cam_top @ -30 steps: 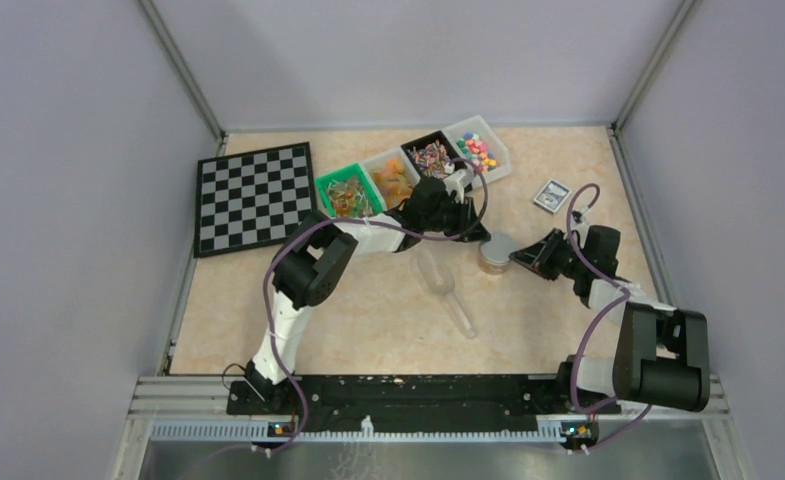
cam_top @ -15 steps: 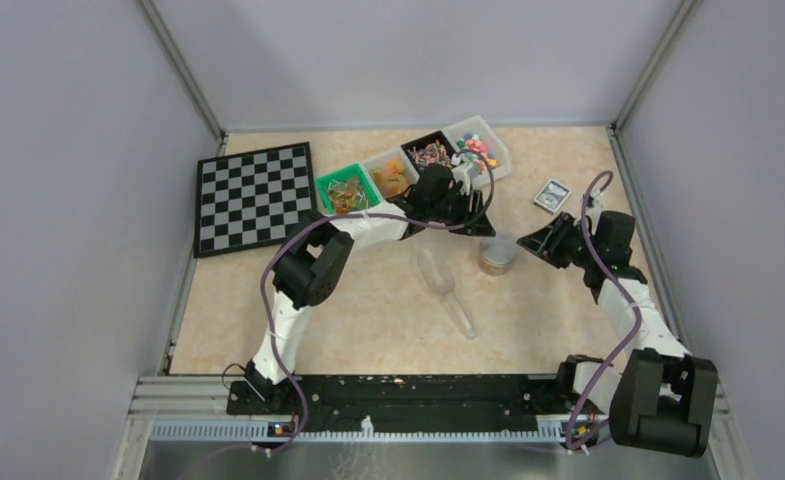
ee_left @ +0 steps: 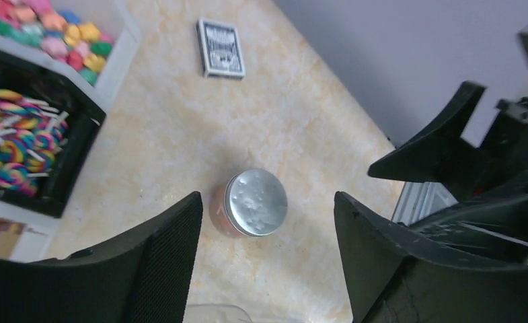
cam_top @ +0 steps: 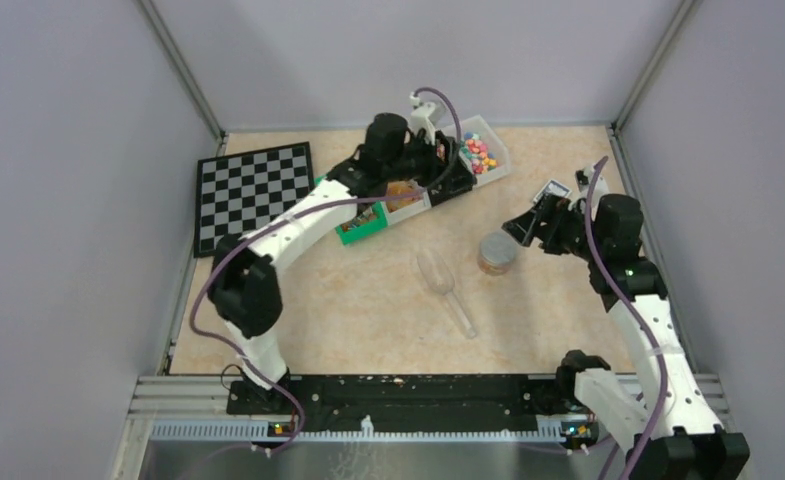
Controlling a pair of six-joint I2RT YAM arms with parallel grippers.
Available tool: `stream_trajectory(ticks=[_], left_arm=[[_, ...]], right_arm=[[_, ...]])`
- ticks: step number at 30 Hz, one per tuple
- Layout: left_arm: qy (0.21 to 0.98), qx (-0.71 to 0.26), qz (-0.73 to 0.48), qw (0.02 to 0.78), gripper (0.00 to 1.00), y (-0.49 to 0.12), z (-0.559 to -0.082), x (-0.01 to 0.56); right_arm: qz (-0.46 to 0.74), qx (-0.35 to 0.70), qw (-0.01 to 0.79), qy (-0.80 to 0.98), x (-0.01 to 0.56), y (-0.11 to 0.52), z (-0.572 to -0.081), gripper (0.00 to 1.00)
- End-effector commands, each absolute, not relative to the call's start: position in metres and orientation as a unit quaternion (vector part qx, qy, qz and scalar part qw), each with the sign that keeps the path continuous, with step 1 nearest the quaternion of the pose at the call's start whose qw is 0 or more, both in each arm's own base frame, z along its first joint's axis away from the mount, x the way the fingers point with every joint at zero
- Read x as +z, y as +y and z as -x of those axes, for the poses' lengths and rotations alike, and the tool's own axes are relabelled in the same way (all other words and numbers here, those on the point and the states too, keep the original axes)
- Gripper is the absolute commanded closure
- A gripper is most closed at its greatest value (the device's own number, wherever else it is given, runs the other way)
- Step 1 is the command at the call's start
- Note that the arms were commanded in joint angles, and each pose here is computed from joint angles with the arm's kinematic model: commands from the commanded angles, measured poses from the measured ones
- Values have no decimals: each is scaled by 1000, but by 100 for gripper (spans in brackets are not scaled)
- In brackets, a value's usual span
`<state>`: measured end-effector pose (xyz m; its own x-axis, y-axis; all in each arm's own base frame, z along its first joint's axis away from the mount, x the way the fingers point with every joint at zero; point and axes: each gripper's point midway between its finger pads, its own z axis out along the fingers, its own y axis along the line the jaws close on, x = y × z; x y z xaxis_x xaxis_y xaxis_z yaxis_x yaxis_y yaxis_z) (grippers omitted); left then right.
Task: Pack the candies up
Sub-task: Screw the bottle lid onto the packing bottle, then reset both arms
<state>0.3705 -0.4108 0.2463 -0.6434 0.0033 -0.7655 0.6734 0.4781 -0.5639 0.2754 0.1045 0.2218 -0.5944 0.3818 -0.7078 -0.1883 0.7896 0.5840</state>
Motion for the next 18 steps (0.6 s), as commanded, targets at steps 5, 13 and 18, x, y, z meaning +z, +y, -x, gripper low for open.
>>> stream_trajectory(ticks=[5,13,18], left_arm=[[722,-388,-239,521,18,-331,-331,355],[714,-341,-209,574,12,-262,-279,368],[711,-339,-191,585,1,-233,-250,369]], right_arm=[[-11,205,534,820,275,75,-251,14],[12,221,572,790,307,79,-217,11],[6,206,590,781,318,72,-205,10]])
